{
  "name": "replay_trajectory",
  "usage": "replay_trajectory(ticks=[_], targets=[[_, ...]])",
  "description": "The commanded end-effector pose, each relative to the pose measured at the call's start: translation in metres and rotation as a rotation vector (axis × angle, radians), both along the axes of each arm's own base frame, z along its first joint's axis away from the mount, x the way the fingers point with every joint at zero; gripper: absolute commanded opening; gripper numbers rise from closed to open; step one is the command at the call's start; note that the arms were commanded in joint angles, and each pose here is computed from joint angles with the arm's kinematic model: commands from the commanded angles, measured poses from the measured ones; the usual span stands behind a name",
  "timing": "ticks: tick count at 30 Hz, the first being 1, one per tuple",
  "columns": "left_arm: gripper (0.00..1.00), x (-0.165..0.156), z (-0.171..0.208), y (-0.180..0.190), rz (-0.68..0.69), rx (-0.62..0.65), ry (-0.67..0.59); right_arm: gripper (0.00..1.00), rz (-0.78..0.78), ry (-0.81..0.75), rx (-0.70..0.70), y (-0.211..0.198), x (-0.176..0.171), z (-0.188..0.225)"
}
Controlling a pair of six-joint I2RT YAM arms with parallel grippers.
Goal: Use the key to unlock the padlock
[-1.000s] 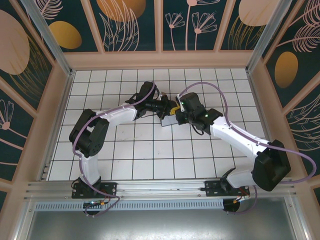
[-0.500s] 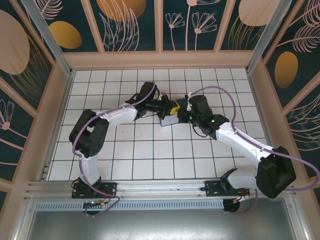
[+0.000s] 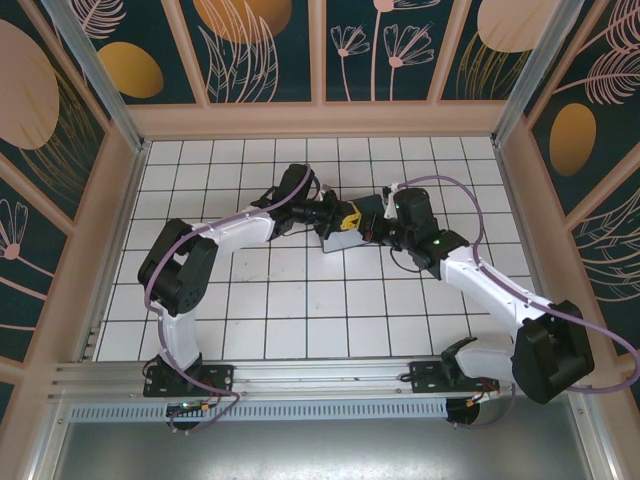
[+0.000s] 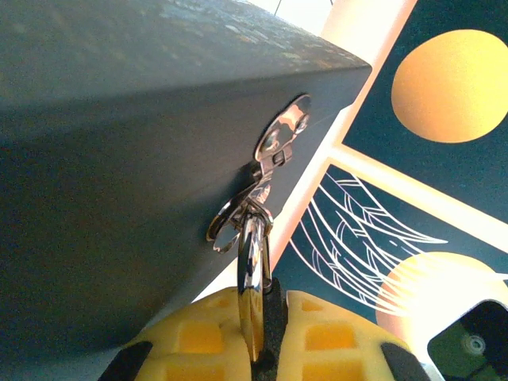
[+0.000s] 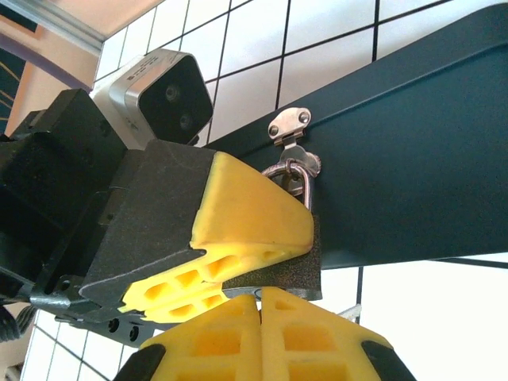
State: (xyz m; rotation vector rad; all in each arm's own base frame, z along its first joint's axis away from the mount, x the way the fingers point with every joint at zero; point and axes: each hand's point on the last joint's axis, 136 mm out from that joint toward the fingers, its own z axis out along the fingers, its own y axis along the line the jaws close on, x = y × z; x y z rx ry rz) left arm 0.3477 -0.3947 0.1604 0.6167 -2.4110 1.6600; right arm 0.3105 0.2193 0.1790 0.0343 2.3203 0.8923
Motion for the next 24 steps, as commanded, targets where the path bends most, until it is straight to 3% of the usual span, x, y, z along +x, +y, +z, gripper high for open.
replay_trajectory(ticks=[1, 5, 7, 16, 24], targets=[[0.00, 0.014, 0.057, 0.005, 0.023, -0.099, -0.133, 0.07, -0.064, 0.183, -0.099, -0.028, -0.023, -0.035], [0.00, 0.016, 0.052, 0.006, 0.018, -0.086, -0.160, 0.22, -0.126, 0.128, -0.111, -0.038, -0.012, -0.006], [0.00, 0.017, 0.050, 0.006, 0.026, -0.084, -0.183, 0.28, -0.169, 0.120, -0.048, -0.038, -0.012, 0.010], [0.00, 0.020, 0.046, 0.005, 0.040, -0.131, -0.203, 0.37, -0.466, 0.240, 0.572, -0.024, -0.032, 0.023], [0.00, 0.021, 0.043, 0.005, 0.041, -0.123, -0.198, 0.40, -0.574, 0.265, 0.837, -0.010, -0.023, 0.024]])
